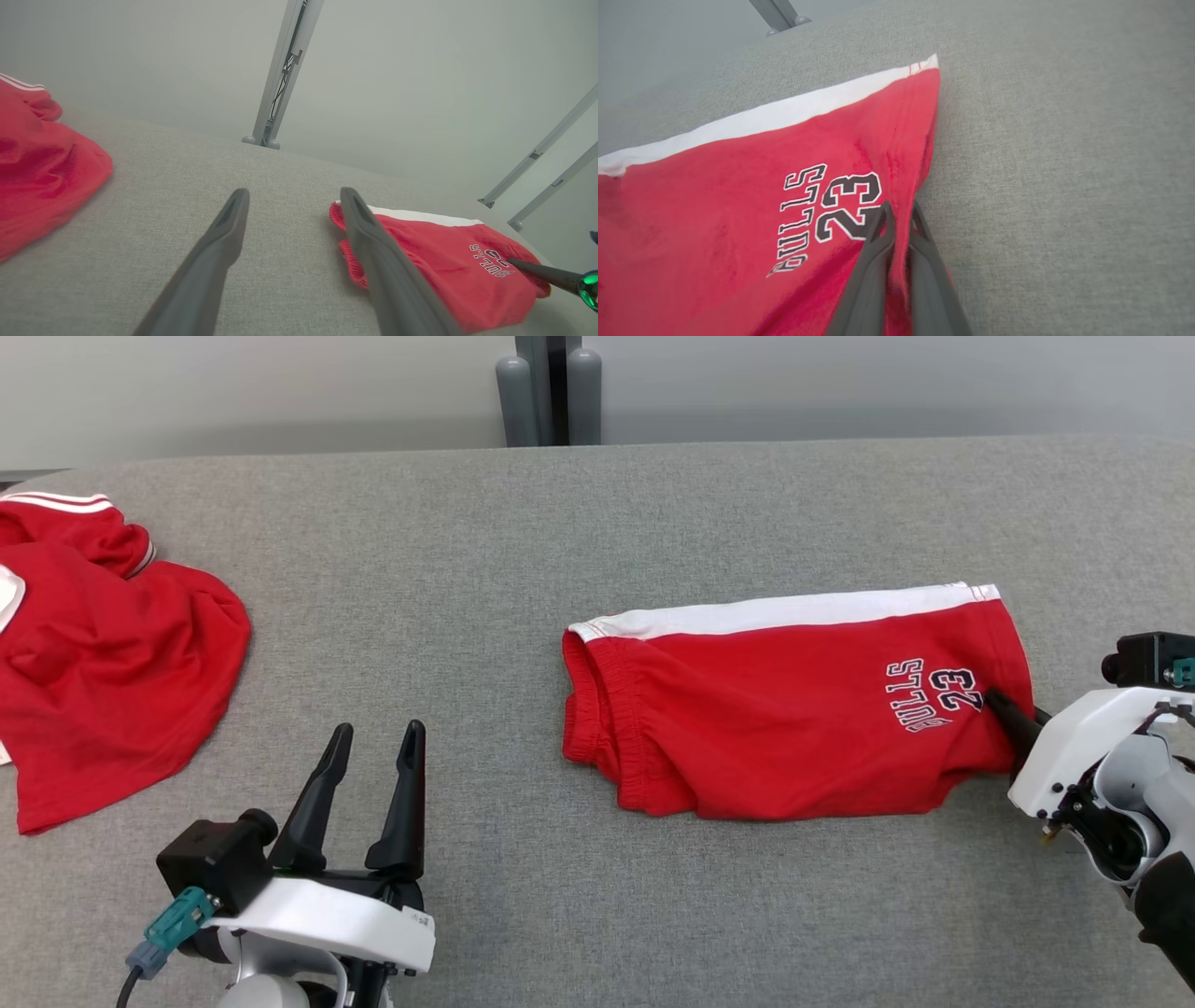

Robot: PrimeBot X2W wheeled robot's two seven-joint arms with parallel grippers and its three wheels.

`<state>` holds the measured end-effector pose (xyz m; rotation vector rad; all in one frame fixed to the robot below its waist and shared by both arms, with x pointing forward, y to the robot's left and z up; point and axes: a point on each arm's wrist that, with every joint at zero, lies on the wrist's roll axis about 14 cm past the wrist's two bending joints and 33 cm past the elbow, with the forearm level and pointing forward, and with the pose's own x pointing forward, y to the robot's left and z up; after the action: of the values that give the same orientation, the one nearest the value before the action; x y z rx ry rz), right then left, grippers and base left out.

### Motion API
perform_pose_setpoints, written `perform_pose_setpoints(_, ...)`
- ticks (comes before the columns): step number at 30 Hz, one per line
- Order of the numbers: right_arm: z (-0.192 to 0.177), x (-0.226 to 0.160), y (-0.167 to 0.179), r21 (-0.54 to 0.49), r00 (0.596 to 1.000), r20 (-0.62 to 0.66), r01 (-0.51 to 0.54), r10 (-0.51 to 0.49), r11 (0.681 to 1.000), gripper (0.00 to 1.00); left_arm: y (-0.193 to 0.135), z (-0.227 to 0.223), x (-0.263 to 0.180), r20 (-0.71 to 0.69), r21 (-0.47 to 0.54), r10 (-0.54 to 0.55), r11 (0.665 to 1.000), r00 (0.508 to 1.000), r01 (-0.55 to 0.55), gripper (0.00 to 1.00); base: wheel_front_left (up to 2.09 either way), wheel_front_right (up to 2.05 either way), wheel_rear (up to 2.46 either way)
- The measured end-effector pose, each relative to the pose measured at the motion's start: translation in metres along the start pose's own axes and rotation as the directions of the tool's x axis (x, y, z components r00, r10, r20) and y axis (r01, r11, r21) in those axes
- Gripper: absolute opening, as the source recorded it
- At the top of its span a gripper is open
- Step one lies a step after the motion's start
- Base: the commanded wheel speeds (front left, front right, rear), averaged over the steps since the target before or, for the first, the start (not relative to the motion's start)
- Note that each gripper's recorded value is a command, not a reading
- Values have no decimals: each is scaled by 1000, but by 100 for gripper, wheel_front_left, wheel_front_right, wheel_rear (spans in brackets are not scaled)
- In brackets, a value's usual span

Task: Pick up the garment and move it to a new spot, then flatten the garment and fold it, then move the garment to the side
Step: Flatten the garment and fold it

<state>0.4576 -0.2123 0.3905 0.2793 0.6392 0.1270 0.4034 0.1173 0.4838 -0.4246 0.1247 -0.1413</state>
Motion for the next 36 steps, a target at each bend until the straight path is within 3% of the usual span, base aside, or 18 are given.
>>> perform_pose_setpoints(9, 18, 5, 6, 11, 998, 70, -3, 2, 1000, 0, -1, 2, 0, 0, 6, -7, 1000, 1000, 7, 100, 0, 0, 0)
perform_pose_setpoints(16, 72, 6, 62, -168, 980, 149, -110, 135, 980, 0, -6, 12, -7, 38, -6, -10, 1000, 999, 10, 100, 0, 0, 0)
perform_pose_setpoints(23, 77, 7, 144, -327, 955, 85, -242, 284, 913, 0, -10, 20, -15, 72, -23, -8, 1000, 997, 10, 100, 0, 0, 0)
perform_pose_setpoints(29, 39, 6, 212, -422, 919, -51, -375, 391, 825, 0, -4, 27, -26, 101, -35, 19, 999, 995, -15, 100, 0, 0, 0)
perform_pose_setpoints(36, -12, 7, 236, -482, 896, -193, -441, 399, 757, 0, 7, 31, -34, 118, -40, 57, 998, 991, -53, 100, 0, 0, 0)
